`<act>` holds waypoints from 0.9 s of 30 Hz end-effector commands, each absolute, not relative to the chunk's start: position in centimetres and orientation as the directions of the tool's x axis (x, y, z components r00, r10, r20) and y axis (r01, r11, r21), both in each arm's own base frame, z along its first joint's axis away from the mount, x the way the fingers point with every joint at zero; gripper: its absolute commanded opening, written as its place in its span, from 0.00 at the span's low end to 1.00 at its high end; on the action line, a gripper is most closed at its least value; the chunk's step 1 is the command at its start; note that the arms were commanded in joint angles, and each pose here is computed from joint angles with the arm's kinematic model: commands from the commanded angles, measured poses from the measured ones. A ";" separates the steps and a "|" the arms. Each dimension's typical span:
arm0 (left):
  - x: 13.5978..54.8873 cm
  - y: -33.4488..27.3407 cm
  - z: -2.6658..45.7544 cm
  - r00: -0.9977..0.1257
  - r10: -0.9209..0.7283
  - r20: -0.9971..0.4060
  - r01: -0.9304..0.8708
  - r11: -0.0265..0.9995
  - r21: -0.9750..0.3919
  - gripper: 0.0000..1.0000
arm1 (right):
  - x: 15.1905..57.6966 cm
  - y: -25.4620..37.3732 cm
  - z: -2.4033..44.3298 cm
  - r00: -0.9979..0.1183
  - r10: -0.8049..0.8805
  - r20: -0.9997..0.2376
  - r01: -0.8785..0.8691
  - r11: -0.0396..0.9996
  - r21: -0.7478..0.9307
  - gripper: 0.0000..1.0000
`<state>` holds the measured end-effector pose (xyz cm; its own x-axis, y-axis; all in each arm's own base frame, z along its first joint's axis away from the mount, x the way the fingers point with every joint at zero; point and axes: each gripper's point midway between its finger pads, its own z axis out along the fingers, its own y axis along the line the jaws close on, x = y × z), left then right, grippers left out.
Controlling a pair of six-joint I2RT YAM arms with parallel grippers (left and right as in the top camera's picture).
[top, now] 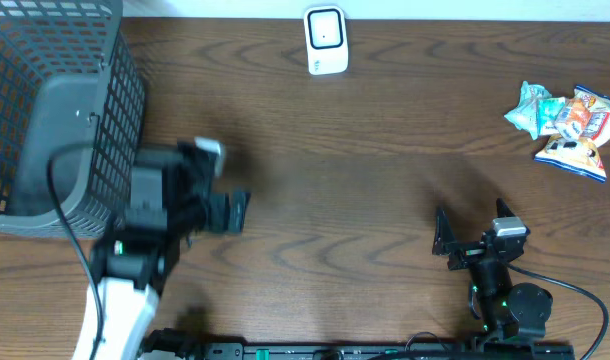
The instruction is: Scan the item barcode
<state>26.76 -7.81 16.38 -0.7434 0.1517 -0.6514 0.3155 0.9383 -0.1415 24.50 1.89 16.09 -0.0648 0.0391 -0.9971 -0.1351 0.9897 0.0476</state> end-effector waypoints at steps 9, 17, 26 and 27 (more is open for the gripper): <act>21.2 -6.0 16.0 -0.542 0.192 -0.818 0.359 0.933 -0.019 0.98 | 24.5 1.6 16.1 -0.062 0.025 -0.998 -0.122 0.992 0.032 0.99; 22.7 -2.6 16.0 -0.467 -0.012 -0.884 0.094 0.994 -0.063 0.98 | 24.5 1.6 16.1 -0.062 0.025 -0.998 -0.122 0.992 0.032 0.99; 24.3 -0.7 15.3 -0.246 -0.232 -0.941 -0.024 0.972 -0.234 0.98 | 24.5 1.6 16.1 -0.062 0.025 -0.998 -0.122 0.992 0.032 0.99; 24.4 -0.6 15.1 -0.232 -0.245 -0.941 -0.024 0.969 -0.246 0.98 | 24.5 1.6 16.1 -0.062 0.025 -0.998 -0.122 0.992 0.032 0.99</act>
<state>24.26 -1.25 16.15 -0.2671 -0.1422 -0.9531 0.0240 0.9878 -0.1541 24.50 1.88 16.09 -0.0648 0.0391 -0.9971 -0.1347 0.9897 0.0476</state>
